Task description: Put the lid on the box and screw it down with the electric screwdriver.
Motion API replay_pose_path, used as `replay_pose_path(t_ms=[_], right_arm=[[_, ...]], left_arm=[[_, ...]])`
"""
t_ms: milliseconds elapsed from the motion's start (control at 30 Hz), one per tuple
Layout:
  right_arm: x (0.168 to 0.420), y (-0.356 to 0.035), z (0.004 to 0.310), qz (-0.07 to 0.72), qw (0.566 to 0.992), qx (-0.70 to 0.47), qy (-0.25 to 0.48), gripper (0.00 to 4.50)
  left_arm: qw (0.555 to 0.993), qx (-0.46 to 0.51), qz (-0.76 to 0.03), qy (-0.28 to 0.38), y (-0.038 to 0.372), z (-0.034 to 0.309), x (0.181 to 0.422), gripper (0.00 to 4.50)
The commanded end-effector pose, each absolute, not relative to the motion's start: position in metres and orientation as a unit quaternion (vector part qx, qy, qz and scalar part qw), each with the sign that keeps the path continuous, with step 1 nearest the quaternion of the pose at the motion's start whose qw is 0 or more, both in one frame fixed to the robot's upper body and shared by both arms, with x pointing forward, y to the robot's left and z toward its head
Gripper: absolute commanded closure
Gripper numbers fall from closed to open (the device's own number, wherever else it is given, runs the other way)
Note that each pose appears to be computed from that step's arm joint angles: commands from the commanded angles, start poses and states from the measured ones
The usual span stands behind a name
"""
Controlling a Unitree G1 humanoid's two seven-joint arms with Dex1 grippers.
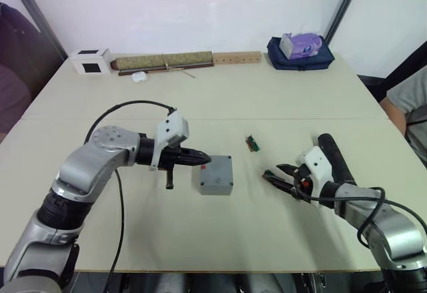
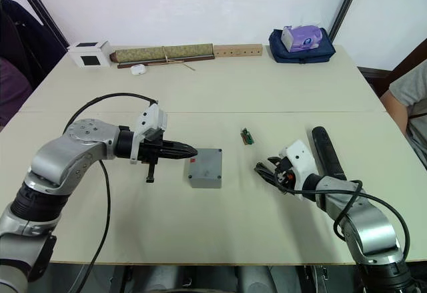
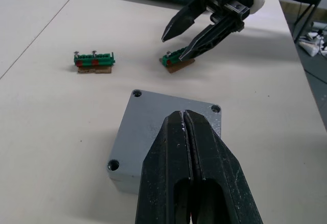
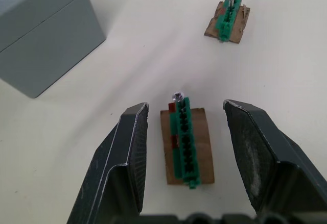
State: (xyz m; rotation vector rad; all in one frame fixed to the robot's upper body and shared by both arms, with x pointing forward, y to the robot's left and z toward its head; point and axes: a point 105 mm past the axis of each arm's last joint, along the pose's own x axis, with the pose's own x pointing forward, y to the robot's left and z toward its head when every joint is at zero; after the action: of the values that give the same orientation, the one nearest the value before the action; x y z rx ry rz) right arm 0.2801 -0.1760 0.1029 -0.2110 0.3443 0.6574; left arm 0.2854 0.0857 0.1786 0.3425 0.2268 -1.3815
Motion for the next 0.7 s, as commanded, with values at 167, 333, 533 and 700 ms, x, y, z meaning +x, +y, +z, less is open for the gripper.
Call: replay_pose_path(t_ms=[167,333,533,700], right_arm=[[0.285,-0.171,0.110,0.325,0.928,-0.105,0.146,2.11],[0.285,-0.169,0.107,0.329,0.927,-0.104,0.148,2.11],[0.285,-0.167,0.106,0.337,0.923,-0.109,0.147,2.62],[0.287,-0.166,0.106,0.337,0.924,-0.111,0.144,4.43]], left_arm=[[0.752,0.168,-0.631,0.091,0.088,0.184,0.284,4.50],[0.754,0.172,-0.627,0.095,0.089,0.180,0.284,4.50],[0.755,0.173,-0.626,0.097,0.089,0.177,0.284,4.50],[0.754,0.176,-0.626,0.099,0.089,0.175,0.284,4.50]])
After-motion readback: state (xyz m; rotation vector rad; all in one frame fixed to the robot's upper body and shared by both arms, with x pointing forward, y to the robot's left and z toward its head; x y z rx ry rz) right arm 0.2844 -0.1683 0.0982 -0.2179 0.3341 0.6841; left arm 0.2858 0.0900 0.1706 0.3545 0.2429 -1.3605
